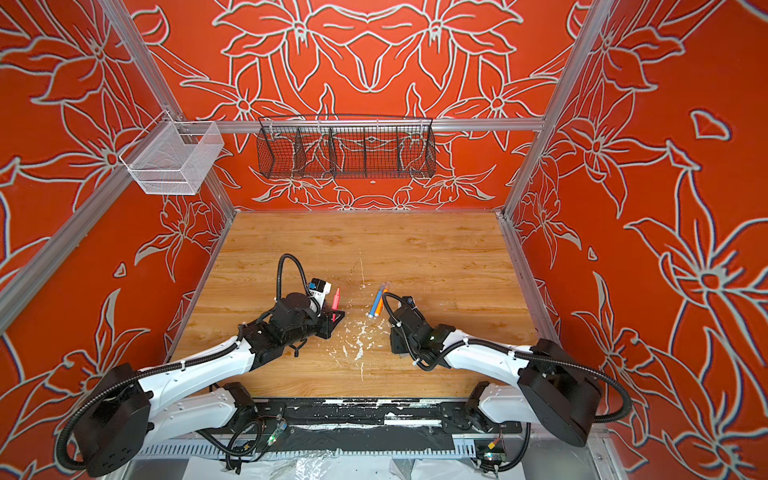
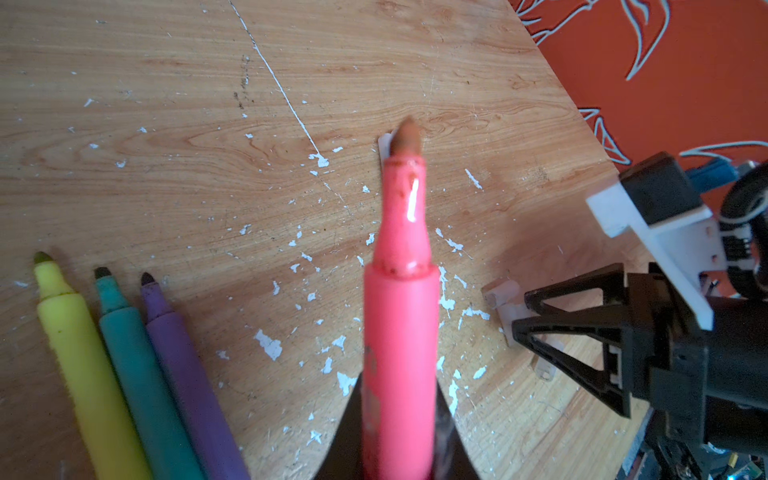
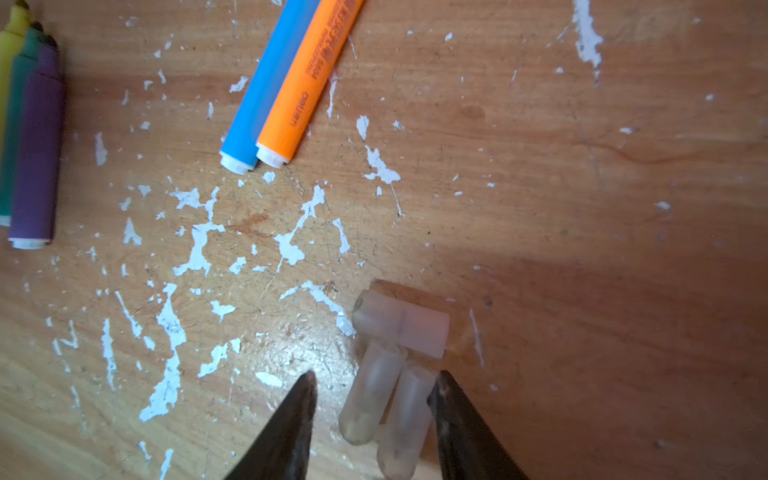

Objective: Insert the pens into the pen caps
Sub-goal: 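Move the right gripper down to the translucent caps on the table, then close the right gripper on one translucent cap and lift it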

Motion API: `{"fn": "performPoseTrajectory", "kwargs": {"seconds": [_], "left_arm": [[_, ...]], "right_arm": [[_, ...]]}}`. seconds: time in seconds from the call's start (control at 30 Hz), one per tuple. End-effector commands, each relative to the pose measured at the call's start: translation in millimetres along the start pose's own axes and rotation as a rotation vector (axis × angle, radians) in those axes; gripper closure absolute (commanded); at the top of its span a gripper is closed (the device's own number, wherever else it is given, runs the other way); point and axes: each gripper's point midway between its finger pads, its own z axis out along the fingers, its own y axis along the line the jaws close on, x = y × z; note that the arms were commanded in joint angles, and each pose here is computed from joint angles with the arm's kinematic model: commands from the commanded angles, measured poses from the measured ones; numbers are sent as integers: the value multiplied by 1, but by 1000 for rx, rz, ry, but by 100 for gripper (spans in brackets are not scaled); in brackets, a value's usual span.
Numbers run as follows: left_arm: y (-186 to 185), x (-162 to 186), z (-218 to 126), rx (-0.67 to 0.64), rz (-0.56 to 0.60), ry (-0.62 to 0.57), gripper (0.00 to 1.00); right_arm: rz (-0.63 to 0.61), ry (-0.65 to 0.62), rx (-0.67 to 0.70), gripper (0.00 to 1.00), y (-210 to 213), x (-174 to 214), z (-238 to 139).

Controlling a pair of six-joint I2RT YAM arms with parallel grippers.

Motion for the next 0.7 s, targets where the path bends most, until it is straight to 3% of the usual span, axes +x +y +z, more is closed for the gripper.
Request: {"fn": "performPoseTrajectory", "kwargs": {"seconds": [0.0, 0.43, 0.67], "left_arm": [[2, -4, -4, -15, 4, -18, 100], [0, -9, -9, -14, 17, -31, 100], [1, -6, -11, -14, 12, -21, 100]], "right_arm": [[-19, -35, 6, 52, 10, -15, 0], [-42, -8, 35, 54, 16, -19, 16], [-54, 0, 122, 53, 5, -21, 26]]}}
